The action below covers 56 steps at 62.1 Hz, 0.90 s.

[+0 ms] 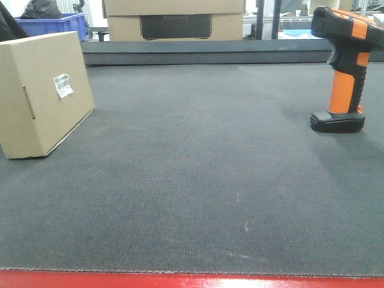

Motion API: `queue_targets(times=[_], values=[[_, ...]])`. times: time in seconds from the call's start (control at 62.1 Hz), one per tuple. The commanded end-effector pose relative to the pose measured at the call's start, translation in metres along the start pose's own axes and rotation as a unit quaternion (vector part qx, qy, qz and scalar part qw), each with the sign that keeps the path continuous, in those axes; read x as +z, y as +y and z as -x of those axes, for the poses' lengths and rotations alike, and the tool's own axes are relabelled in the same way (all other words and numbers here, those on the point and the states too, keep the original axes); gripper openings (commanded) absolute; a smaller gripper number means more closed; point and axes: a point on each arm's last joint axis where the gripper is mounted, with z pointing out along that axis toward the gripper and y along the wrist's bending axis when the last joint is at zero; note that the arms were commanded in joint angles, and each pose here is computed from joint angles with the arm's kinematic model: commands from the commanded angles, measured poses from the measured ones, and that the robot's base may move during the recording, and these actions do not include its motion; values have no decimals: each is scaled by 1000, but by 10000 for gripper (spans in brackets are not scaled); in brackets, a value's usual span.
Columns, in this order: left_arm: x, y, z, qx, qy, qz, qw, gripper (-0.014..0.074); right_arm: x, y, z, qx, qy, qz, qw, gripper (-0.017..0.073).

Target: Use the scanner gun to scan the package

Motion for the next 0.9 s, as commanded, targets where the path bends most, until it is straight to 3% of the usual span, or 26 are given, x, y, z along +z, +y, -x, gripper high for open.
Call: queue_targets(times=[0.0, 0.097, 0.29, 0.611, 0.692, 0.772, 0.885], values=[[2, -1, 23, -10, 3, -1, 1000, -111, 0, 0, 2, -2, -13, -3, 1000, -169], [13, -3, 51, -10, 47, 1, 999, -111, 0, 0, 2, -2, -13, -3, 1000, -169], [68, -5, 96, -10, 192, 8, 981, -111, 0, 0, 2, -2, -13, -3, 1000, -169], [161, -8, 130, -17, 247, 8, 969, -111, 0, 0, 2, -2, -13, -3, 1000, -169], [183, -10, 143, -15, 273, 4, 962, -111, 0, 0, 2, -2, -13, -3, 1000, -169], [206, -18, 151, -9, 317, -5, 948, -111, 0, 0, 2, -2, -13, -3, 1000, -169], [242, -34, 154, 10, 358, -24, 933, -111, 0, 0, 2, -2, -13, -3, 1000, -169]])
